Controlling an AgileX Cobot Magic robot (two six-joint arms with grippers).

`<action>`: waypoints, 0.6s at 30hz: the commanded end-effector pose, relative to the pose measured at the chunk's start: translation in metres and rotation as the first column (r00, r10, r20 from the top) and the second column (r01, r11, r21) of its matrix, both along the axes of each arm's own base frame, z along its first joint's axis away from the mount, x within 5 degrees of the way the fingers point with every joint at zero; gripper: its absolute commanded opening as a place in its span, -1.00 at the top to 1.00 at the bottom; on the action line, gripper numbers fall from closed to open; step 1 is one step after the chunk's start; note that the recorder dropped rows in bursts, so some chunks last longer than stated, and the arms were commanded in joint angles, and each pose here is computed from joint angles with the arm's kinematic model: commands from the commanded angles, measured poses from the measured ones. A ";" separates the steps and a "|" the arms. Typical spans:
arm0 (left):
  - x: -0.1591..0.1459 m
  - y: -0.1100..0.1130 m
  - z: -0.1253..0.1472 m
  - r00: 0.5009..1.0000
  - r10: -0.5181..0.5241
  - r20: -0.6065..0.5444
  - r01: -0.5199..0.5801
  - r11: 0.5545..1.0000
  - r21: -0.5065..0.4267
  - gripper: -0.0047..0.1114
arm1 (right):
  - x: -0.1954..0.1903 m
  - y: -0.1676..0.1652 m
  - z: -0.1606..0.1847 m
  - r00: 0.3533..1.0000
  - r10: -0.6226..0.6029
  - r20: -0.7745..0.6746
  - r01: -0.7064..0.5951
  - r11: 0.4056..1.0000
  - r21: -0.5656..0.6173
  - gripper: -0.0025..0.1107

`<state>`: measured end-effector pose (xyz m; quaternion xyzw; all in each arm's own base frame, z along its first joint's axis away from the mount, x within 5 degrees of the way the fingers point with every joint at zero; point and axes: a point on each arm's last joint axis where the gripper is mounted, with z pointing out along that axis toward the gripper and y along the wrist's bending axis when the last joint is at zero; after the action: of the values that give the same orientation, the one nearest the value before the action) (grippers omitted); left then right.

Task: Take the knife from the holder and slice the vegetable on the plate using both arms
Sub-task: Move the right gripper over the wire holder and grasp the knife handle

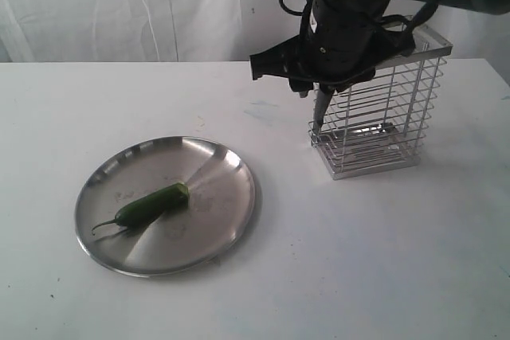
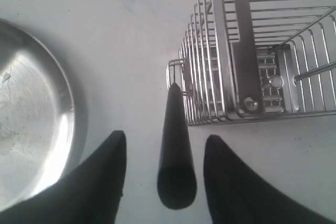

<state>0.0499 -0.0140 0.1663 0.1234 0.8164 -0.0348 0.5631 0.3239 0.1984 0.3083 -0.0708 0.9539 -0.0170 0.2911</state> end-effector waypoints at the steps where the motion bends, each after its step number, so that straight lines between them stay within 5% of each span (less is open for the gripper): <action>1: 0.000 0.000 -0.001 1.000 -0.005 -0.002 0.005 1.000 -0.002 0.92 | -0.001 -0.006 0.000 0.999 -0.028 -0.026 0.027 0.999 -0.019 0.29; 5: 0.000 0.000 -0.001 1.000 -0.005 -0.002 0.005 1.000 -0.002 0.92 | -0.001 -0.006 -0.001 0.999 -0.033 -0.035 0.032 0.999 -0.027 0.43; 12: 0.000 0.000 -0.001 1.000 -0.005 -0.002 0.005 1.000 -0.002 0.92 | 0.001 -0.006 0.001 1.000 -0.019 0.000 0.019 0.999 -0.028 0.95; 18: 0.000 0.000 -0.001 1.000 -0.005 -0.002 0.005 1.000 -0.002 0.92 | -0.001 -0.009 0.004 1.000 -0.023 -0.006 0.023 0.999 -0.045 0.96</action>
<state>0.0499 -0.0140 0.1663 0.1234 0.8164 -0.0348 0.5631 0.3223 0.1957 0.3073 -0.0689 0.9570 -0.0307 0.2802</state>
